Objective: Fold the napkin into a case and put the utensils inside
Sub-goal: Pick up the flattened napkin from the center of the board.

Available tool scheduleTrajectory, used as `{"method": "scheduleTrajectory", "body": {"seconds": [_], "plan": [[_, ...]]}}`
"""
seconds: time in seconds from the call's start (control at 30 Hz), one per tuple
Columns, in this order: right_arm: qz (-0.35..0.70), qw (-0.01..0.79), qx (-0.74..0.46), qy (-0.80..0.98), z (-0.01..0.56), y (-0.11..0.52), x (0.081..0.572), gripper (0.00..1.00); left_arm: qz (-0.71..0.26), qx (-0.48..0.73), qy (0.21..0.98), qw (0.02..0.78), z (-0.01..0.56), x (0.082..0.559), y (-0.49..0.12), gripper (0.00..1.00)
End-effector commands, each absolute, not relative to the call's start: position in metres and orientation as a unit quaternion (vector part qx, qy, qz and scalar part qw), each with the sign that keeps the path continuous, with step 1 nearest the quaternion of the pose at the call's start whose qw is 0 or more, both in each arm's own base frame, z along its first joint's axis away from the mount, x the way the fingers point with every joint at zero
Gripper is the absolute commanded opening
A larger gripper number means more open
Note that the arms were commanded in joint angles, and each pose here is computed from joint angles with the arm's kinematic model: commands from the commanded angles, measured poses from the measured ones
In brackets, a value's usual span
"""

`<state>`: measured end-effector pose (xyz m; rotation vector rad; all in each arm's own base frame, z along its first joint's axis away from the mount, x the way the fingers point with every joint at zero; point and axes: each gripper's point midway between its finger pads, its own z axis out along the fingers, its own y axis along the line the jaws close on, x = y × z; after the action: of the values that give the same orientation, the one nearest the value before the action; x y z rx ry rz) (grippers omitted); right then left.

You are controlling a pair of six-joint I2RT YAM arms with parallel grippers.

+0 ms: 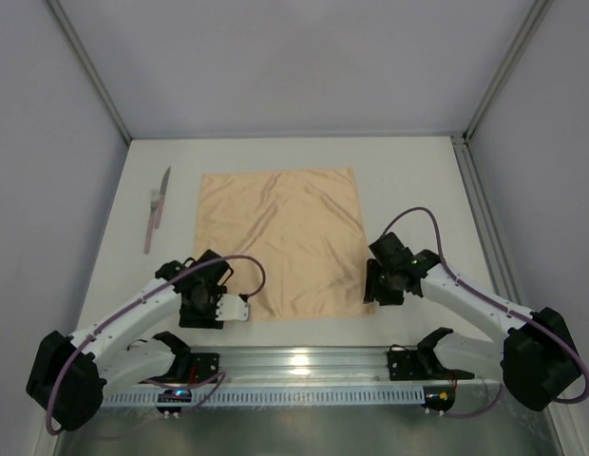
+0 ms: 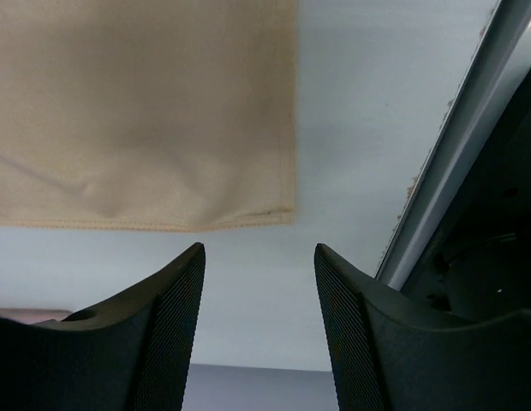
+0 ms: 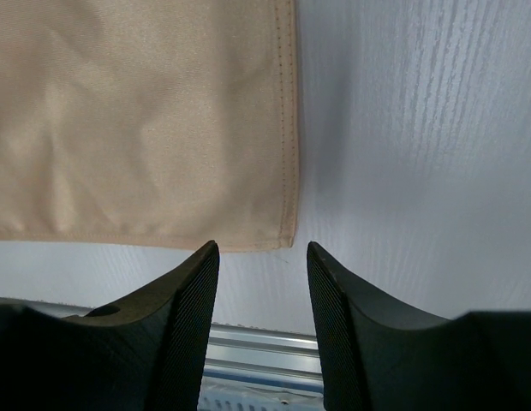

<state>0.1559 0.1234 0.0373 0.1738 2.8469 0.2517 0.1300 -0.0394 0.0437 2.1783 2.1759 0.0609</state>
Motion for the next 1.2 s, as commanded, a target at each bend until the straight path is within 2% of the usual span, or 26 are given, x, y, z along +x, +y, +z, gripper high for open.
{"method": "scheduleTrajectory", "body": {"seconds": [0.0,0.13,0.43,0.77,0.93,1.03,1.17], "plan": [[0.115,0.132,0.045,0.984,0.049,0.137,0.158,0.50,0.068,0.765,0.640,-0.002,0.046,0.122,-0.009,0.56],[0.126,0.123,0.044,0.983,0.043,0.140,0.154,0.49,0.083,0.785,0.612,0.058,0.045,0.122,-0.009,0.59],[0.093,0.097,0.072,0.988,0.018,0.128,0.142,0.44,0.035,0.788,0.607,0.099,0.033,0.130,-0.039,0.60],[0.098,0.104,0.090,0.986,0.012,0.131,0.146,0.43,0.017,0.815,0.570,0.102,0.018,0.123,-0.043,0.57],[0.102,0.101,0.089,0.986,0.011,0.134,0.148,0.43,0.083,0.801,0.587,0.078,0.006,0.145,-0.028,0.57],[0.106,0.095,0.091,0.986,0.010,0.136,0.147,0.38,0.070,0.792,0.602,0.078,-0.001,0.141,-0.030,0.54],[0.113,0.099,0.091,0.984,0.011,0.139,0.149,0.20,0.071,0.785,0.608,0.090,0.000,0.142,-0.032,0.46]]}}
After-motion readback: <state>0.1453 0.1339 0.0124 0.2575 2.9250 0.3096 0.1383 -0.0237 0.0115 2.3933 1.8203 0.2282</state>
